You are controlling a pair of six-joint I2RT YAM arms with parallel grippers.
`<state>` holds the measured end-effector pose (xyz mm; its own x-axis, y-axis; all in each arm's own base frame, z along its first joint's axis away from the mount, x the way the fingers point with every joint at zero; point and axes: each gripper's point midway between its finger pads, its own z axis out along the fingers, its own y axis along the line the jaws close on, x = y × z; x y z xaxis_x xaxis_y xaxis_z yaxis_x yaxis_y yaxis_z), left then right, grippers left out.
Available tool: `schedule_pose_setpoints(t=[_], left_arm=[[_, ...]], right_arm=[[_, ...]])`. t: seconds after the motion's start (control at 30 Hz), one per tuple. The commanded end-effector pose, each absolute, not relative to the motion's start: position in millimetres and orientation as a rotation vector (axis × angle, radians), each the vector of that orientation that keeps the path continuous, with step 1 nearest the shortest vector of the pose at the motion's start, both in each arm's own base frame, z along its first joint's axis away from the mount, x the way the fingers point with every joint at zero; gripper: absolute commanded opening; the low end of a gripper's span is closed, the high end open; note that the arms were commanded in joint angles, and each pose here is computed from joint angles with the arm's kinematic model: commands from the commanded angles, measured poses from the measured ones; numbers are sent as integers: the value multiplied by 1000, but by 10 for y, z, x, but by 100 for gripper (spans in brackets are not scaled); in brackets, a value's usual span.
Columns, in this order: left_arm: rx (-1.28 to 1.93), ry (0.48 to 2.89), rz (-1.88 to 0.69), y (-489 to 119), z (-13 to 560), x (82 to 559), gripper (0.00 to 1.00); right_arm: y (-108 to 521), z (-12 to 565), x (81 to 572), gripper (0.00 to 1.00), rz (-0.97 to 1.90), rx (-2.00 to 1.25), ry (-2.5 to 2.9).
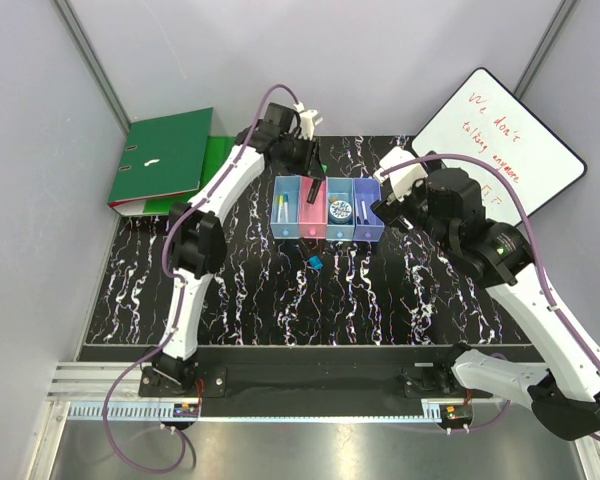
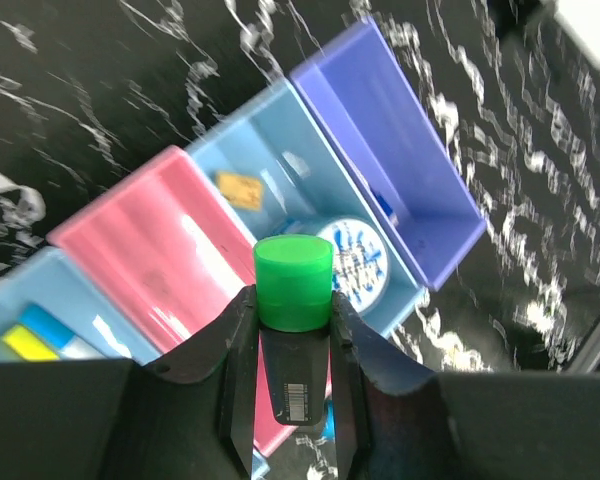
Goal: Sort the stationery into containers
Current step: Place the pen in the storage box.
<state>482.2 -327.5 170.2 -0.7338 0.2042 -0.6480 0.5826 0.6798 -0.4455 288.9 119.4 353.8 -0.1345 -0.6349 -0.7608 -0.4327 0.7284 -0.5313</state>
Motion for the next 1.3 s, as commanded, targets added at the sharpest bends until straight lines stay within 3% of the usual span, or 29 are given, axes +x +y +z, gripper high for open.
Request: schedule_pose_setpoints(t=[0.0,0.5,0.7,0.73,0.77,0.97,1.1,1.27], left_arm=[[512,2188,-934,-3359,2027,5089,0],[478,2322,-601,-3036,1296,5114,0],[498,2310,-638,-3092,1311,5109,26],[500,2309,-639,-3095,1309,5111,32],[510,2304,-647,-3107,1327,5104,46],[558,2278,-717,-3193,1394,5051,55],[643,2208,-779,-3262,1615,4988,53],[1061,1835,-941,-3395,2470,4489,54]], right_arm=[[1191,3597,2895,100,-226,-842,1744],[1228,3515,2933,100,-218,-840,1736],[1226,3496,2926,100,-217,-841,1735],[1221,3503,2928,100,-218,-840,1734],[1217,3517,2927,100,-220,-838,1730],[1211,3534,2925,100,-220,-835,1724],[1182,3526,2923,100,-234,-837,1723],[1159,3573,2918,100,-252,-849,1705]])
